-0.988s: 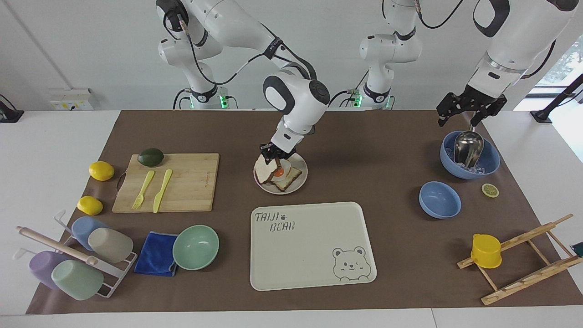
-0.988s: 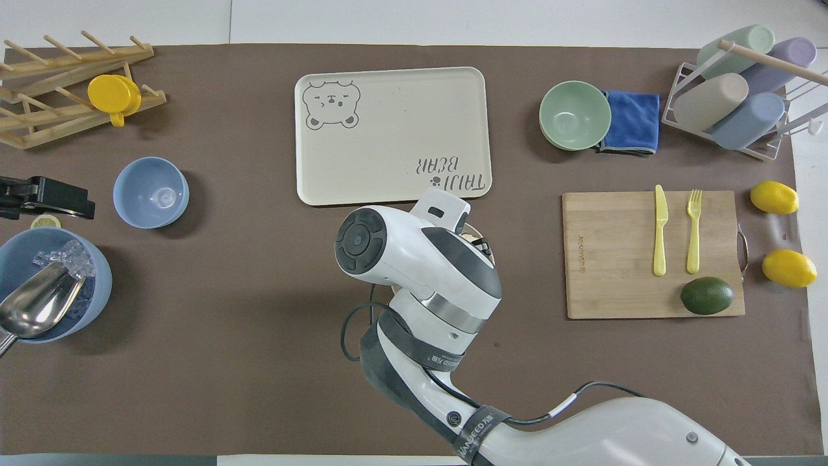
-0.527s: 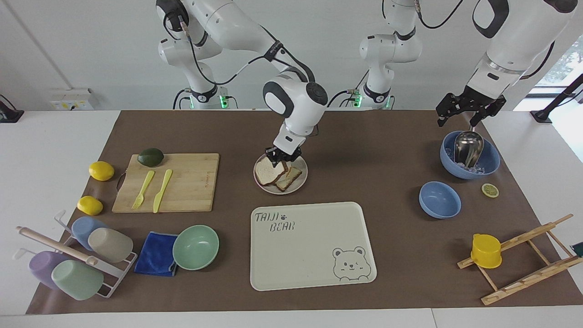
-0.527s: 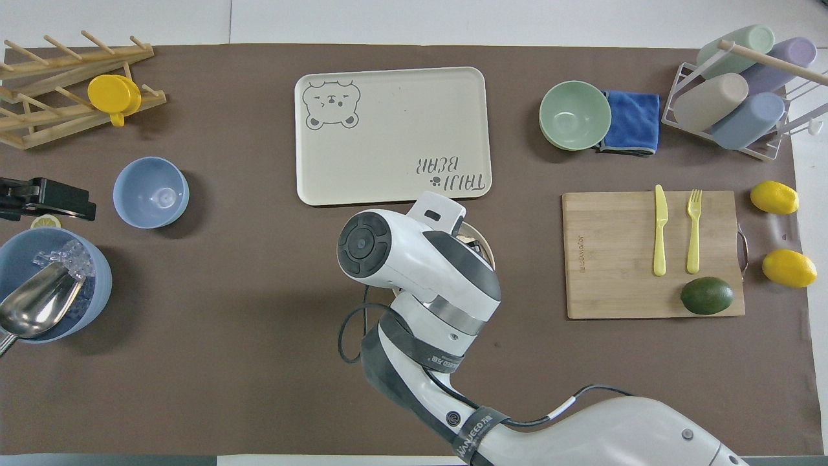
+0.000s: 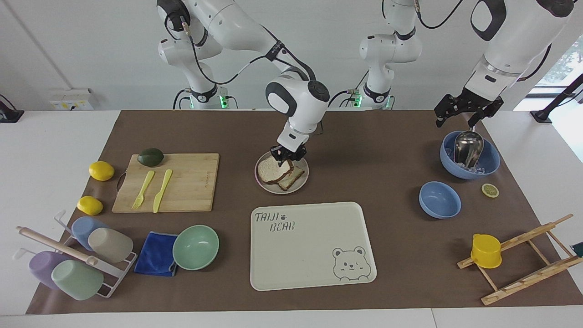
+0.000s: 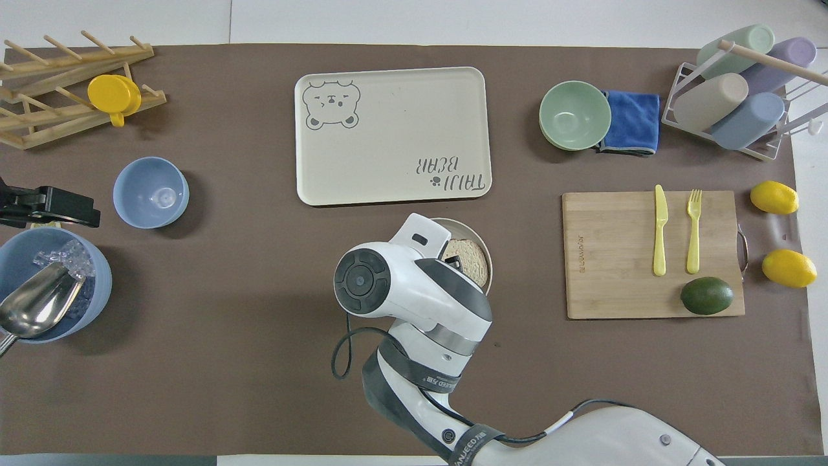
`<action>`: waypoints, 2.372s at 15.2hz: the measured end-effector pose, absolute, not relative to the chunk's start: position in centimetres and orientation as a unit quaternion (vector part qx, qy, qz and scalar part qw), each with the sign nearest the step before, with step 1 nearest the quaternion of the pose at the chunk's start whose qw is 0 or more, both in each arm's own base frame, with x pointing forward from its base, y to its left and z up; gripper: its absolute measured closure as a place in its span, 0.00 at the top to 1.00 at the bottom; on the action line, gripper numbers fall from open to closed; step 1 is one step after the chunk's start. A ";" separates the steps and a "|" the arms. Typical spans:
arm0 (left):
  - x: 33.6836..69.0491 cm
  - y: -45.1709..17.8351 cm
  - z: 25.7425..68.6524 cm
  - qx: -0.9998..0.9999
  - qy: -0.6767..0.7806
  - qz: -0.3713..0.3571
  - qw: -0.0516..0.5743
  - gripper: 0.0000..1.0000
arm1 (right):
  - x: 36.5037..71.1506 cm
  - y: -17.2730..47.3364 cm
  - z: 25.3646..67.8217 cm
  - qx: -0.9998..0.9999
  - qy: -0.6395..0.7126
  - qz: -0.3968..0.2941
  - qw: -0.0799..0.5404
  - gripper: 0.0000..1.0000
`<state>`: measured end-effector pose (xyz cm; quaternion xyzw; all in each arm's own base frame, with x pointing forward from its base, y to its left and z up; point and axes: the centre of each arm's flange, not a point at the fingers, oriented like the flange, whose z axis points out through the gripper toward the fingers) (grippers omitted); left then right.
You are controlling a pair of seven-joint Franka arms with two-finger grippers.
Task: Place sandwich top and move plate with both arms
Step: 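Carry the bread slice over the plate and lower it onto the egg, then open the right gripper and withdraw while the left gripper reaches the plate, then grip the plate rim with the left gripper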
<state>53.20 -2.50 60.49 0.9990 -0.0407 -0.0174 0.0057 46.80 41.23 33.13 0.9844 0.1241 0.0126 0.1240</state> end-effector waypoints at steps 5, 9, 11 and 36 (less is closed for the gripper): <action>53.3 -2.5 60.0 0.999 -0.041 -0.016 0.006 1.00 | 48.8 40.8 38.4 0.996 0.064 0.016 0.055 1.00; 53.5 -2.9 59.4 0.999 -0.044 -0.011 0.006 1.00 | 53.8 31.4 46.2 0.998 -0.046 0.000 0.037 1.00; 53.7 -4.4 58.2 0.999 -0.042 -0.009 0.013 1.00 | 55.1 26.4 49.7 0.996 -0.076 -0.034 0.044 1.00; 46.6 -34.8 33.6 0.993 -0.026 -0.009 0.114 0.98 | 54.8 -2.3 59.0 0.992 -0.002 -0.125 -0.006 1.00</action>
